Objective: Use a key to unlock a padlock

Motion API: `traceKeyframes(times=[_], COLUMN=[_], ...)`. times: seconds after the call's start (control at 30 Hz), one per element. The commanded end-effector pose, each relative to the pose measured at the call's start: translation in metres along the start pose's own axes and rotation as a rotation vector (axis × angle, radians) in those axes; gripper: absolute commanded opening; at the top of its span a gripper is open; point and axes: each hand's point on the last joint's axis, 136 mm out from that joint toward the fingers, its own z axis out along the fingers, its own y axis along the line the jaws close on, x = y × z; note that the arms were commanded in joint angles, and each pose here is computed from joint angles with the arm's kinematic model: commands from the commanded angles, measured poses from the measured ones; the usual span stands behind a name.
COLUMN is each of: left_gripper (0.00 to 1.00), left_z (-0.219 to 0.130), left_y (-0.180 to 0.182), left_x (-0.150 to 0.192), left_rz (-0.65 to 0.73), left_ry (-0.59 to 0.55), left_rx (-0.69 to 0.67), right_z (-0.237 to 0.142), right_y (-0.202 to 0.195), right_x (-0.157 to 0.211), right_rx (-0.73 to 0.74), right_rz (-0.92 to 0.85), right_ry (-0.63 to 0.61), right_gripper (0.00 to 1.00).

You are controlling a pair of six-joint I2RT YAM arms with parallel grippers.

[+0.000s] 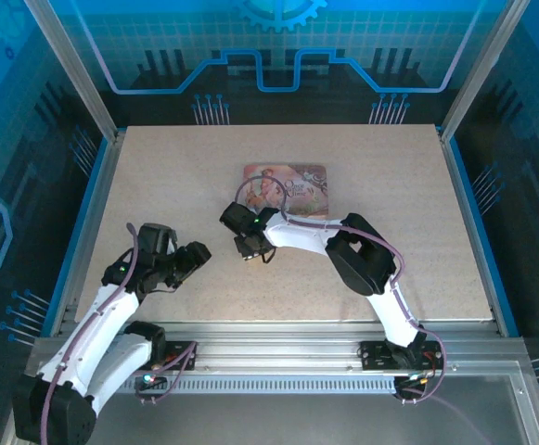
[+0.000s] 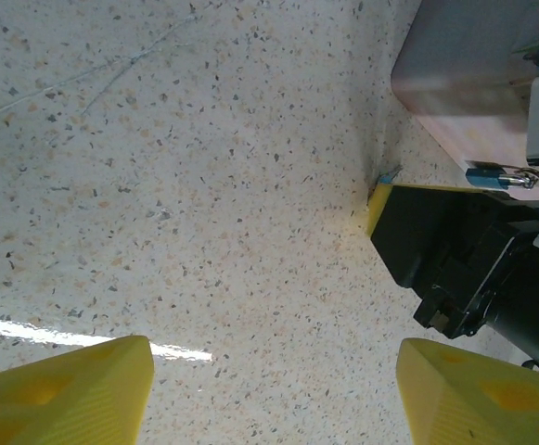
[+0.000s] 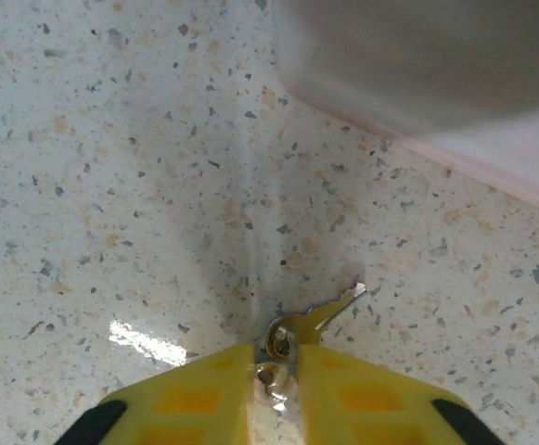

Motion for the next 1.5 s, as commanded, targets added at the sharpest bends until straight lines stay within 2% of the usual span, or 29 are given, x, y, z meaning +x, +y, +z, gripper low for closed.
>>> traceKeyframes(times=[0.0, 0.07, 0.23, 0.37, 0.57, 0.8, 0.9, 0.97, 1.0, 1.23, 1.27, 1.4, 1.47], left_gripper=[0.71, 0.71, 0.72, 0.77, 0.79, 0.83, 0.88, 0.99, 0.99, 0.98, 0.96, 0.77, 0.72], left_z=[0.003, 0.004, 0.003, 0.001, -0.008, -0.024, -0.034, -0.042, -0.046, -0.065, -0.064, -0.069, -0.073], left_y=[0.003, 0.003, -0.002, -0.021, -0.062, -0.115, -0.14, -0.159, -0.17, -0.232, -0.239, -0.266, -0.279], left_x=[0.007, 0.008, 0.008, 0.007, 0.004, -0.004, -0.008, -0.01, -0.009, 0.005, 0.007, 0.017, 0.024], left_rz=[-0.022, -0.024, -0.009, 0.036, 0.142, 0.255, 0.306, 0.35, 0.376, 0.582, 0.603, 0.677, 0.72], left_ry=[0.024, 0.027, 0.028, 0.039, 0.025, 0.006, -0.01, -0.013, -0.013, 0.011, 0.018, 0.058, 0.08], left_rx=[0.008, 0.008, 0.032, 0.112, 0.242, 0.4, 0.475, 0.537, 0.572, 0.747, 0.764, 0.86, 0.904], right_z=[0.007, 0.004, -0.015, -0.046, -0.104, -0.168, -0.195, -0.213, -0.22, -0.264, -0.27, -0.287, -0.293], right_y=[-0.003, -0.002, -0.004, -0.007, -0.02, -0.039, -0.055, -0.069, -0.074, -0.099, -0.1, -0.1, -0.099], right_x=[0.01, 0.01, 0.008, 0.005, -0.004, -0.014, -0.018, -0.019, -0.019, -0.014, -0.012, -0.005, -0.002], right_rx=[0.029, 0.02, 0.005, -0.029, -0.092, -0.292, -0.341, -0.364, -0.386, -0.525, -0.55, -0.652, -0.688], right_rz=[-0.008, -0.013, -0.029, -0.046, -0.085, -0.082, -0.077, -0.06, -0.052, -0.007, -0.003, 0.005, 0.006], right_ry=[0.04, 0.035, 0.011, -0.037, -0.136, -0.217, -0.257, -0.285, -0.296, -0.359, -0.363, -0.364, -0.365], right_gripper=[0.16, 0.09, 0.0, 0.0, 0.0, 0.0, 0.0, 0.0, 0.0, 0.0, 0.0, 0.0, 0.0])
